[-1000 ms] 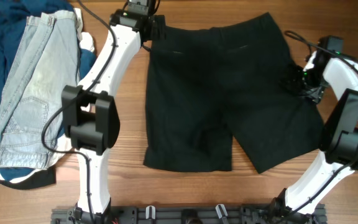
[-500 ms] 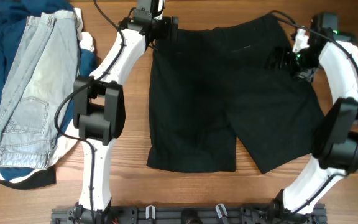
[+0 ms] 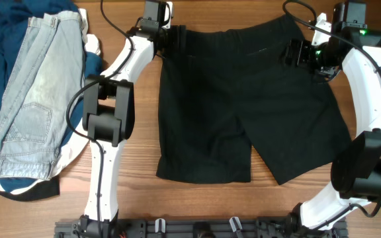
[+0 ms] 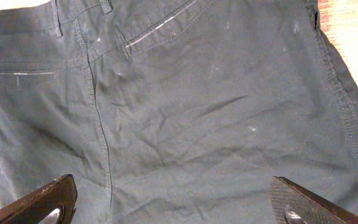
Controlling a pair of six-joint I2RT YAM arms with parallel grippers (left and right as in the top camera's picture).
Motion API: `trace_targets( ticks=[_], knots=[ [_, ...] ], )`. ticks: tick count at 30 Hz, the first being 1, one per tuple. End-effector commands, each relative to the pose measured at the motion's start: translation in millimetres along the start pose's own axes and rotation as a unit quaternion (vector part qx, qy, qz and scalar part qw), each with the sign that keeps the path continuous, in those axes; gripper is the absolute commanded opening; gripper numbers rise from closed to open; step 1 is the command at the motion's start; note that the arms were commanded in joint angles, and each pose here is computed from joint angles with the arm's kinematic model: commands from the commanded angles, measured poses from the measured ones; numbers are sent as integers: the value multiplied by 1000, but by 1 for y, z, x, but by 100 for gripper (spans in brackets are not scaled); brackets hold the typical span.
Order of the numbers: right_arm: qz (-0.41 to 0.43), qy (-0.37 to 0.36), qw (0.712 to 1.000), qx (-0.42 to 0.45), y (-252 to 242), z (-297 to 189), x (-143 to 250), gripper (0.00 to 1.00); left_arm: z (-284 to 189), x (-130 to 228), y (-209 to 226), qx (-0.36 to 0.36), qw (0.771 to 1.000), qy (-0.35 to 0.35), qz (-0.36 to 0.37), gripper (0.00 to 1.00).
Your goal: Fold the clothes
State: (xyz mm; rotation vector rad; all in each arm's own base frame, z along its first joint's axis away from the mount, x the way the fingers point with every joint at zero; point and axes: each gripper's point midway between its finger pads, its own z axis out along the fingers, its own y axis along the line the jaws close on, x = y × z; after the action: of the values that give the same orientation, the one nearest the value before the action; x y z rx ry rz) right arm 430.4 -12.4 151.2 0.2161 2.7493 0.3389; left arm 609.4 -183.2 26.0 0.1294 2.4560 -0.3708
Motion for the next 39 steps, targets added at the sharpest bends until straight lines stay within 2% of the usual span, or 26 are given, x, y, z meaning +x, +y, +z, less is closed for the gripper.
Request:
trace_targets(
  ticks=[1,3,5,6,7,10,16,22,25,27,28,29,30,31,33,35,39],
  knots=[
    [-5,-18,1000,-10,9,-13,-7,100,31,34,6,2,998,34,-49,82],
    [-5,-18,1000,-10,9,-13,-7,100,33,39,5,1,998,41,-48,75],
    [-5,-18,1000,-10,9,-13,-7,100,33,40,5,-4,998,42,-49,64],
    [-3,-18,1000,-11,9,-13,-7,100,33,39,9,-18,997,38,-62,43],
    [0,-18,1000,-11,9,-13,-7,100,33,38,15,-37,995,33,-83,29],
    [0,-17,1000,-12,10,-13,-7,100,31,40,23,-52,993,36,-101,5],
    [-1,-17,1000,-19,13,-13,-6,100,-5,32,79,-184,976,30,-116,4],
    [-1,-17,1000,-21,14,-12,-6,100,-72,21,135,-262,951,43,-160,4],
    [3,-17,1000,-21,14,-13,-6,100,-113,46,168,-300,927,102,-202,4],
    [8,-17,1000,-21,14,-12,-7,100,-143,83,187,-330,897,177,-235,4],
    [8,-16,1000,-21,13,-11,-7,100,-155,100,192,-339,883,213,-243,8],
    [8,-16,1000,-21,13,-11,-7,100,-164,112,195,-346,873,240,-247,26],
    [8,-15,1000,-21,13,-10,-6,100,-174,124,198,-352,862,267,-250,56],
    [11,-14,1000,-20,13,-10,-6,99,-183,133,199,-356,852,289,-252,70],
    [24,-11,1000,-14,10,-9,-4,100,-192,141,199,-360,843,311,-252,90],
    [43,-6,999,7,2,-6,0,100,-197,146,199,-362,837,324,-252,100],
    [74,25,997,27,-9,12,19,99,-209,142,196,-363,837,324,-252,100]
  ],
)
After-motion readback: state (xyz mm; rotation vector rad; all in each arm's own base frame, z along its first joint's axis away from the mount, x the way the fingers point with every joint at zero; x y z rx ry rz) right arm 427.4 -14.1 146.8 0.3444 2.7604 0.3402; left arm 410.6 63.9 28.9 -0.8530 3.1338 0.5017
